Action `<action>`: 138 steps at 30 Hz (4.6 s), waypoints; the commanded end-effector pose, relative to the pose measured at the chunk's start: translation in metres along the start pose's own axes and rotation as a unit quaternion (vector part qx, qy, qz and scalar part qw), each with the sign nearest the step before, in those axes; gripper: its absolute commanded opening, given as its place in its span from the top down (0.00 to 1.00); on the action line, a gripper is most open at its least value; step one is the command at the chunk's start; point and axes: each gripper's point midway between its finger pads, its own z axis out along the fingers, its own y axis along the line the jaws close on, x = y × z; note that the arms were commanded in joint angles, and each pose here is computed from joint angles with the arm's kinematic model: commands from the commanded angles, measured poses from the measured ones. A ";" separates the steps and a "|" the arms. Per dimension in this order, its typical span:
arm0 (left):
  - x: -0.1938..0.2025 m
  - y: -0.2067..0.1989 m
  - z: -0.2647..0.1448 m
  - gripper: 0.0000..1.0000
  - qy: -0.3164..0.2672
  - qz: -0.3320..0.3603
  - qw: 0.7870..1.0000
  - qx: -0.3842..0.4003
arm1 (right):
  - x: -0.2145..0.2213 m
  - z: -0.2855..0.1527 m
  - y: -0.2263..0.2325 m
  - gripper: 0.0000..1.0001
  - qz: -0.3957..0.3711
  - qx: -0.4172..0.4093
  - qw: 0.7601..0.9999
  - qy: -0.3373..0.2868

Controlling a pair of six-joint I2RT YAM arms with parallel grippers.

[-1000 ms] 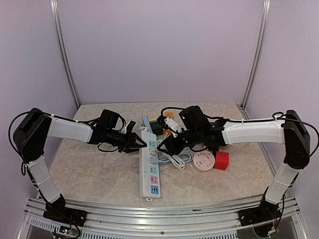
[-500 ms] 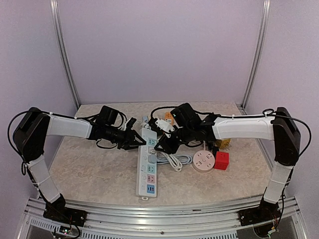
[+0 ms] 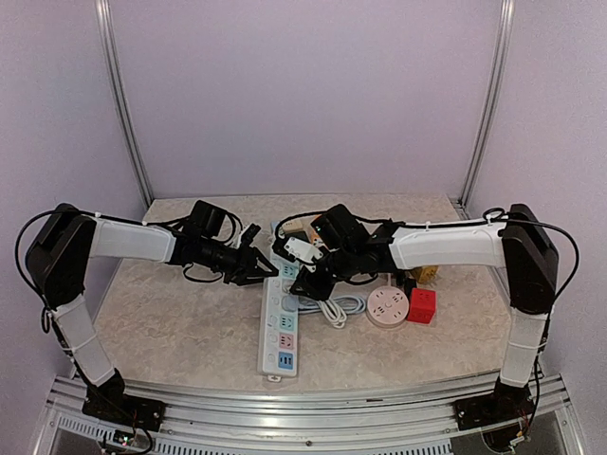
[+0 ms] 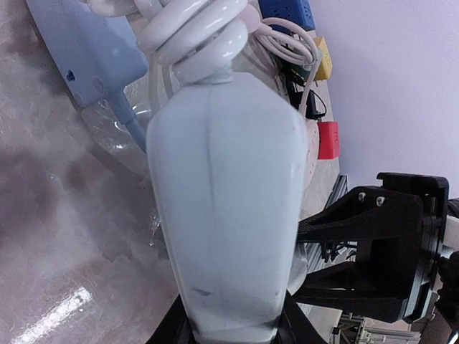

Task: Pull the plug off the socket
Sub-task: Remove the plug from the socket.

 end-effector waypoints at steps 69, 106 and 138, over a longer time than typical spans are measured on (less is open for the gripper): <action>-0.010 -0.015 0.002 1.00 0.033 0.029 0.998 0.038 | -0.004 -0.020 0.010 1.00 -0.034 0.101 0.994 -0.037; -0.007 -0.014 0.008 1.00 0.045 0.039 0.998 0.028 | -0.004 -0.029 -0.004 1.00 0.042 0.025 0.996 -0.069; -0.010 -0.001 0.006 1.00 0.042 0.023 0.999 0.012 | -0.002 -0.027 0.012 1.00 0.008 0.112 0.993 -0.047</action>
